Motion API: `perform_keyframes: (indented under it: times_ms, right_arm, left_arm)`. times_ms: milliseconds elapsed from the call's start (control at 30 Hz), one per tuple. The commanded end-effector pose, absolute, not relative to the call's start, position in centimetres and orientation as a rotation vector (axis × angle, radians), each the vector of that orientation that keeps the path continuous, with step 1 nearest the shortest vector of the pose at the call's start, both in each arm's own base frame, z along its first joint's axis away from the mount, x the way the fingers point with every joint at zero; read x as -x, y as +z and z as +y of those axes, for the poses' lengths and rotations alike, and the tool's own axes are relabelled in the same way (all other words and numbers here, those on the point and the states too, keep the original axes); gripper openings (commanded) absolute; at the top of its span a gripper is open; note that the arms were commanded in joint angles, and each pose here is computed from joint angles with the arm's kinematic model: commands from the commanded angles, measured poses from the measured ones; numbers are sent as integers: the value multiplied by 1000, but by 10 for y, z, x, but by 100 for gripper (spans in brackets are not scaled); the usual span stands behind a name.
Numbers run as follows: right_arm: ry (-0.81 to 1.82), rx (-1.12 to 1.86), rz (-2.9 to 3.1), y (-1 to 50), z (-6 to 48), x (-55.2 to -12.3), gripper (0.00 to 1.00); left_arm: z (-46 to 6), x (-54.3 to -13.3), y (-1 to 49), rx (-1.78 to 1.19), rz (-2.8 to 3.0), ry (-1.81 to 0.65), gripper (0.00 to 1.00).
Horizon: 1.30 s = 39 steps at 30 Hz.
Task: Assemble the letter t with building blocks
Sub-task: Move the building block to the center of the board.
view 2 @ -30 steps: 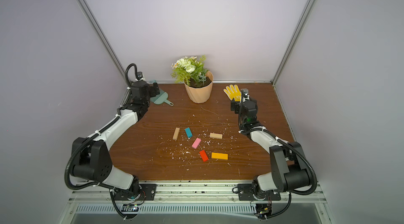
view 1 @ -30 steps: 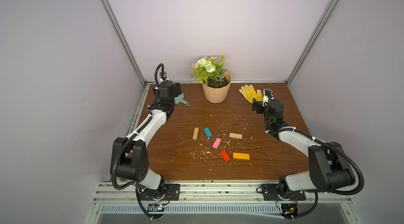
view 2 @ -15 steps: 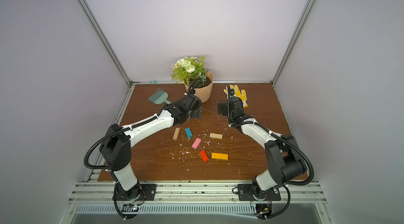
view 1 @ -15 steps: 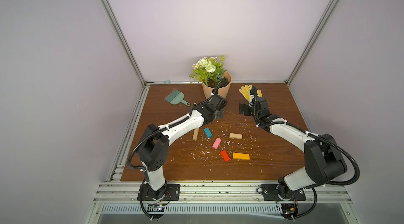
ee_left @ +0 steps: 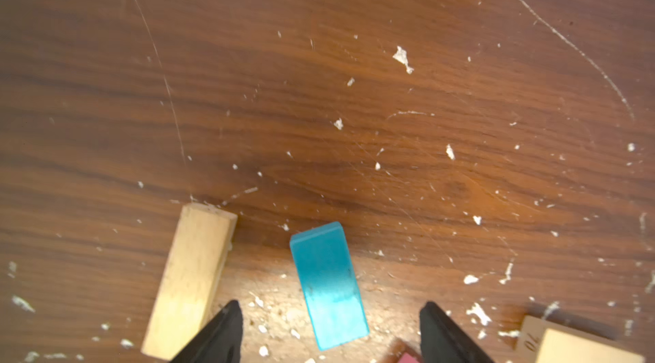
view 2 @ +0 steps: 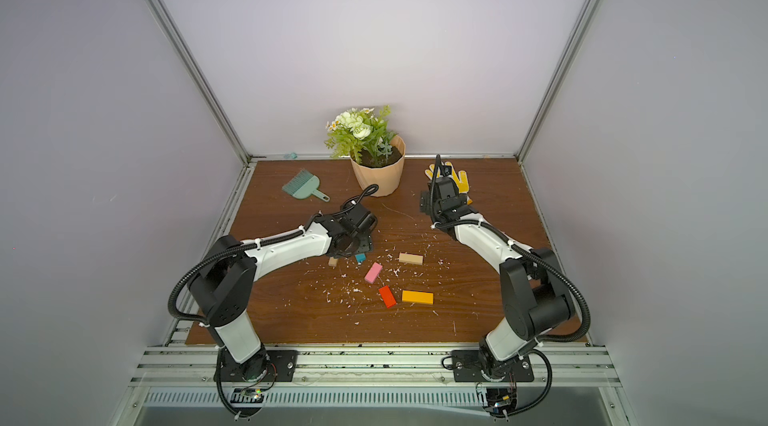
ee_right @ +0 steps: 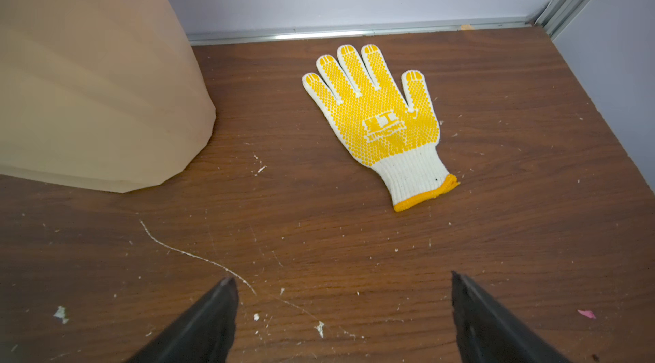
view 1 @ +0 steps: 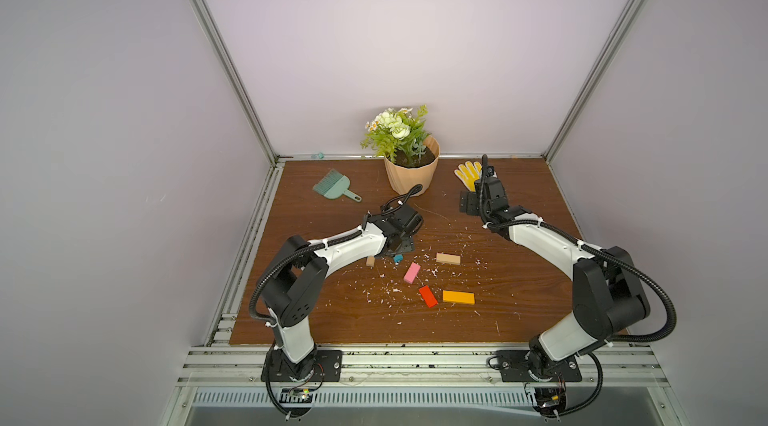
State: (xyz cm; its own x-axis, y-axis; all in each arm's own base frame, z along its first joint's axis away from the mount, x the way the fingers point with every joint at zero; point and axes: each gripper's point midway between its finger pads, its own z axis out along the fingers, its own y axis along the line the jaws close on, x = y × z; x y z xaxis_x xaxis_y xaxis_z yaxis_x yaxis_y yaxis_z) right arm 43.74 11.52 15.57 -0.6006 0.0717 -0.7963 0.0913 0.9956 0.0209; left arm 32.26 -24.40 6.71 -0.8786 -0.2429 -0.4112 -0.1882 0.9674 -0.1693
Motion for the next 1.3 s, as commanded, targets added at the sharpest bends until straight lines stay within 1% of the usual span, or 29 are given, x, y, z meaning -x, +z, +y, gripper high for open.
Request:
perform_keyframes:
  times_ms: [0,33,100,167,433,600,767,900,1033,1133,1200,1267]
  right_arm:
    - [-19,-156,2206,162,114,-437,96]
    - [-23,-157,2204,162,113,-437,96]
    - [-37,-161,2202,163,110,-436,96]
    - [-40,-159,2201,165,109,-435,96]
    - [-37,-155,2224,155,110,-433,96]
    - [-33,-152,2230,153,111,-433,96]
    - [-31,-144,2234,153,113,-432,96]
    - [-41,-152,2235,153,111,-432,97]
    - [-51,-165,2220,157,108,-431,97]
    - [-53,-179,2209,159,105,-430,97]
    - [-62,-185,2207,159,104,-429,97]
    - [-75,-192,2200,161,101,-429,97]
  left_arm:
    - [-244,-312,56,434,2700,-178,78]
    - [-245,-311,52,444,2707,-191,76]
    - [-254,-308,43,443,2737,-248,71]
    - [-257,-306,37,448,2757,-265,70]
    - [-252,-306,27,478,2760,-208,68]
    - [-249,-307,17,526,2760,-177,63]
    - [-244,-310,10,532,2759,-131,61]
    - [-244,-311,6,496,2775,-100,53]
    - [-240,-307,0,482,2803,-50,49]
    - [-241,-306,-3,477,2812,-65,42]
    - [-242,-306,-2,462,2816,-61,36]
    - [-243,-307,-1,442,2819,-55,35]
